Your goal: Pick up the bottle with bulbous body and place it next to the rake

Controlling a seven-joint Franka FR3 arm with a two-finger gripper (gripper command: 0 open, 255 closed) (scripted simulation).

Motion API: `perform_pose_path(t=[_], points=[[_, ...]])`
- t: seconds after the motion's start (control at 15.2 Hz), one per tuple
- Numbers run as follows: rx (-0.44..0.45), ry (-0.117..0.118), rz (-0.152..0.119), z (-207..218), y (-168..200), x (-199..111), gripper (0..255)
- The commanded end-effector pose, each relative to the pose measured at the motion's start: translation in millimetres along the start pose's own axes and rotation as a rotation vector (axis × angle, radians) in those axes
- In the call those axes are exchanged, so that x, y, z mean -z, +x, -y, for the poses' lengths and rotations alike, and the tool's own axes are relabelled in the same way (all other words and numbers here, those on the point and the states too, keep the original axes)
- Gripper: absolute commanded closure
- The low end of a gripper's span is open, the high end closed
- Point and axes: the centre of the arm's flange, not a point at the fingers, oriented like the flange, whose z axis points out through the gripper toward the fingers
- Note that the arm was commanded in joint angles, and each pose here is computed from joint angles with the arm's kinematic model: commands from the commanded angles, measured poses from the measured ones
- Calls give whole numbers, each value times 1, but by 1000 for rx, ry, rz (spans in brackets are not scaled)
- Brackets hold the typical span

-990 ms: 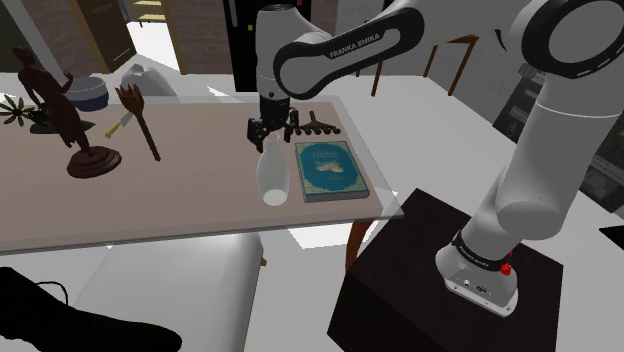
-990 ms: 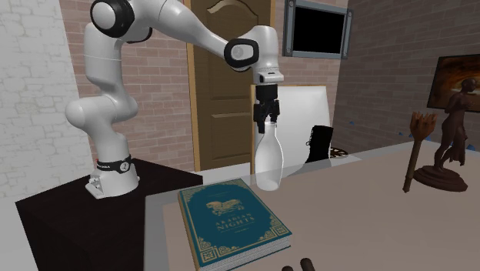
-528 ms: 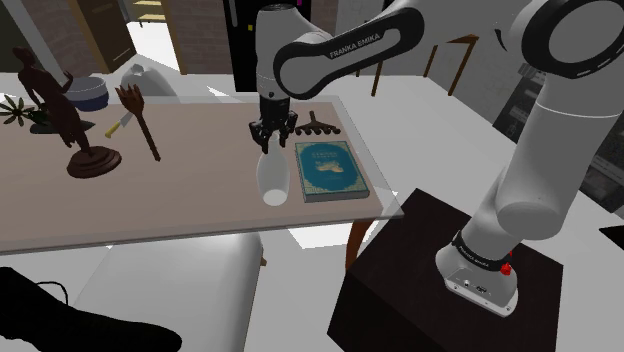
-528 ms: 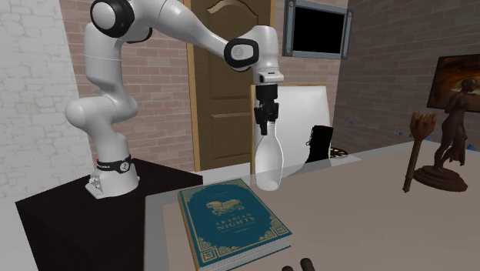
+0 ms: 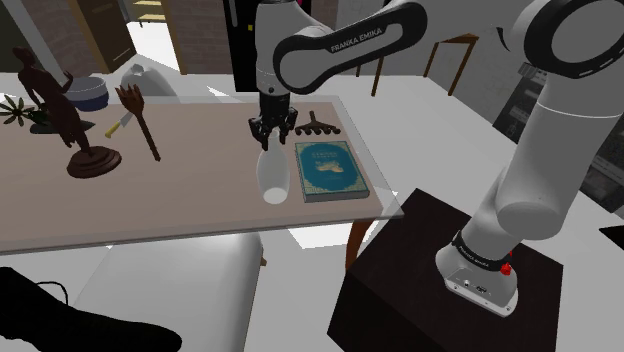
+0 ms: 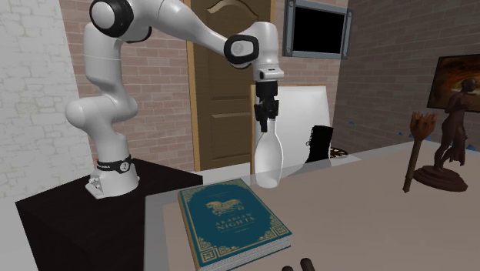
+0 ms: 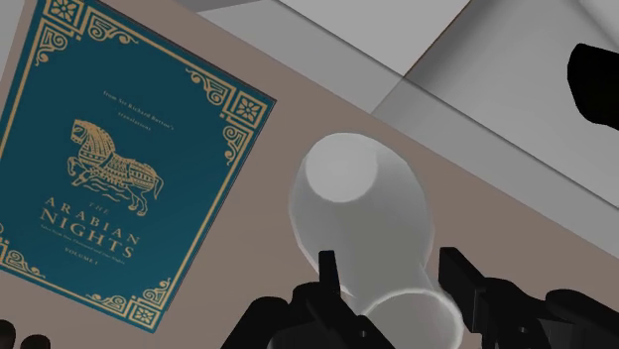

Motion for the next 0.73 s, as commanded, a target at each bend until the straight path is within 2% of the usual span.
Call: perform_pose_path(t=[0.0, 0.66], points=[[0, 0, 0, 0, 1, 10, 255], [0, 0, 0, 2, 4, 63, 255]])
